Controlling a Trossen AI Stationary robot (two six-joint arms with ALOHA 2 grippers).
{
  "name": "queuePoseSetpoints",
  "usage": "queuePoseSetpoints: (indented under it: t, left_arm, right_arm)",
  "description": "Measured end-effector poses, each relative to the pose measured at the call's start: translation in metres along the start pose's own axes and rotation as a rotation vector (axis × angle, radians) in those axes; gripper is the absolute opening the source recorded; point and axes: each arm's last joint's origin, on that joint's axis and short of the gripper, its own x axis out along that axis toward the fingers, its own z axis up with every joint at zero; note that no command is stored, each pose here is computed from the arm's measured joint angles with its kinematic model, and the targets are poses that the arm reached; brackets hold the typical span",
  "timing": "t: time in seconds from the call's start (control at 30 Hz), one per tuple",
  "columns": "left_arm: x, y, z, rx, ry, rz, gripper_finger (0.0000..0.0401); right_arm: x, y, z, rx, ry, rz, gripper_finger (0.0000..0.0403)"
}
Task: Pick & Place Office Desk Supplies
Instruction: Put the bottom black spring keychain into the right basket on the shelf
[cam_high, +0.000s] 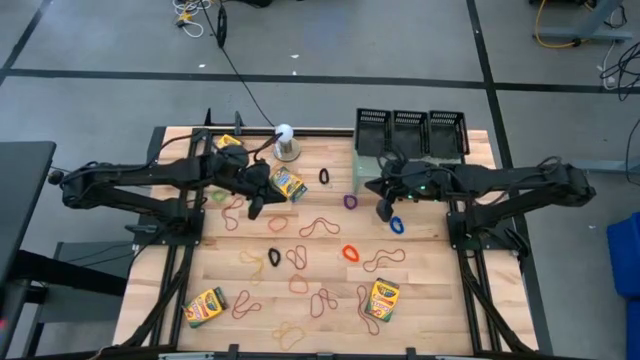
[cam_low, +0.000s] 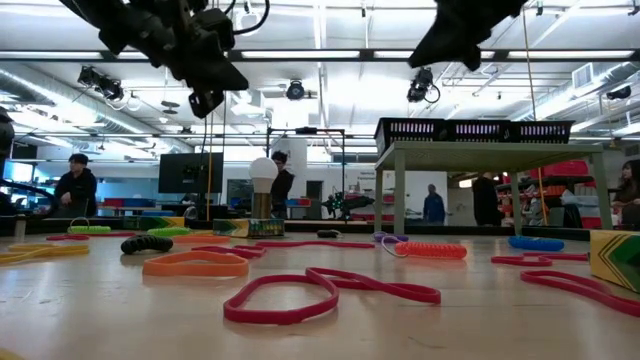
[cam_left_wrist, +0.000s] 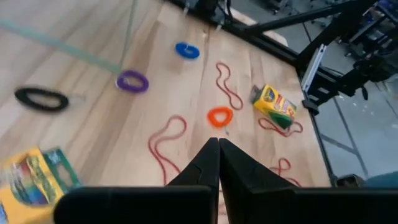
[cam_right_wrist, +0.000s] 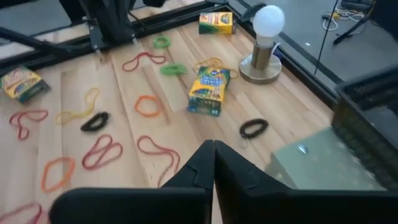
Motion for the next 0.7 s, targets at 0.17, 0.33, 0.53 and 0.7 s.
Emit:
queuePoseSetpoints:
  t: [0.17, 0.33, 0.53, 0.7]
  left_arm:
    - [-0.003, -0.009, -0.01, -0.012, 0.072, 0.035, 0.0011]
    - [-0.003, -0.021, -0.024, -0.02, 0.159, 0.09, 0.0029]
    - [-0.003, -0.036, -0.042, -0.108, 0.274, 0.139, 0.0057]
    - [-0.006, -0.046, -0.057, -0.17, 0.364, 0.211, 0.0082]
  right_arm:
    - [-0.014, -0.006, -0.003, -0.025, 0.024, -0.013, 0.0008]
    - [-0.015, -0.011, -0.006, -0.049, 0.058, -0.035, 0.001]
    - [-0.015, -0.011, -0.006, -0.057, 0.055, -0.038, 0.0007]
    - [-0.015, -0.013, -0.005, -0.095, 0.056, -0.043, 0.0012]
